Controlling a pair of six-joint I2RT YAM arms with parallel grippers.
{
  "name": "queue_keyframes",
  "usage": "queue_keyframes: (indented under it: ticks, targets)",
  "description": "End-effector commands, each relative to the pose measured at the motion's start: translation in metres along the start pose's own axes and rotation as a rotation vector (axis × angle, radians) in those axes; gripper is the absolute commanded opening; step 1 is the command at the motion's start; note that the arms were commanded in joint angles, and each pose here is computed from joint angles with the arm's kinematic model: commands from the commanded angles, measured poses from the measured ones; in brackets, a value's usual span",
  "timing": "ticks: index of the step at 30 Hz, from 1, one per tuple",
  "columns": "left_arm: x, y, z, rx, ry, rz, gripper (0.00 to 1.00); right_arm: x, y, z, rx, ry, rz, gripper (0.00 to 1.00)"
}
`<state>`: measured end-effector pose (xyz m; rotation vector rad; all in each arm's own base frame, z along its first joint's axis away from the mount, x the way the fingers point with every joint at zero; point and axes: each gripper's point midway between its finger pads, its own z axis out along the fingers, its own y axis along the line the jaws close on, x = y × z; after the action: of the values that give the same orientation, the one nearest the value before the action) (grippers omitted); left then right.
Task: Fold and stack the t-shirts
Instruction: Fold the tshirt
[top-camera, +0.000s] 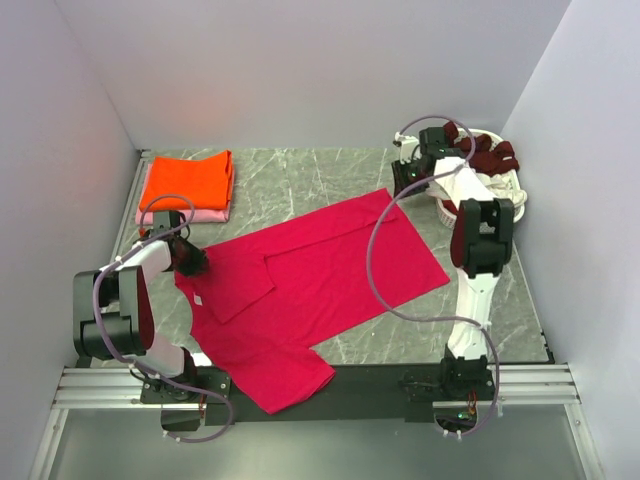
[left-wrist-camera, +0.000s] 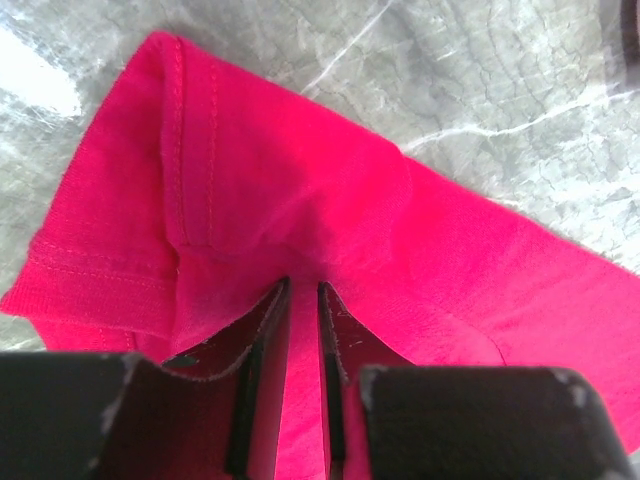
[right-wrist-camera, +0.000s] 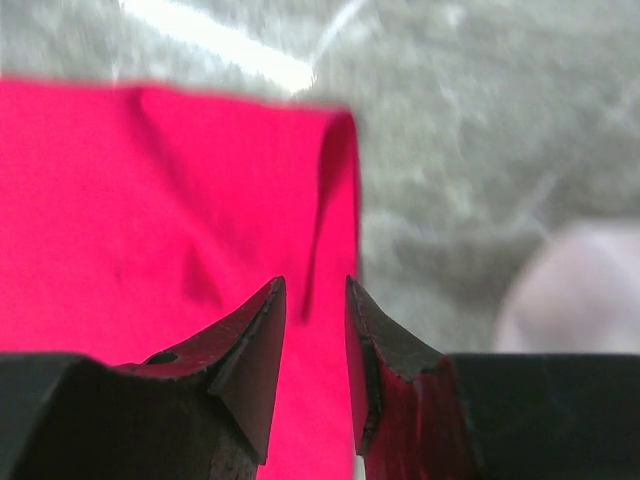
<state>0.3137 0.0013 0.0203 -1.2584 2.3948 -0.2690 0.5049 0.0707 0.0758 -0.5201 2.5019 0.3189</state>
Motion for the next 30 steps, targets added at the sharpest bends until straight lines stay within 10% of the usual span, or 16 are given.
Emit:
queue_keyframes:
  ticks: [1, 30]
  targets:
    - [0.013, 0.006, 0.005, -0.015, 0.06, 0.024, 0.23, -0.018, 0.017, 0.015, -0.067, -0.012, 0.081, 0.38]
    - [0.014, -0.005, 0.001, 0.045, 0.075, 0.054, 0.22, -0.019, 0.014, 0.063, -0.059, 0.044, 0.184, 0.39]
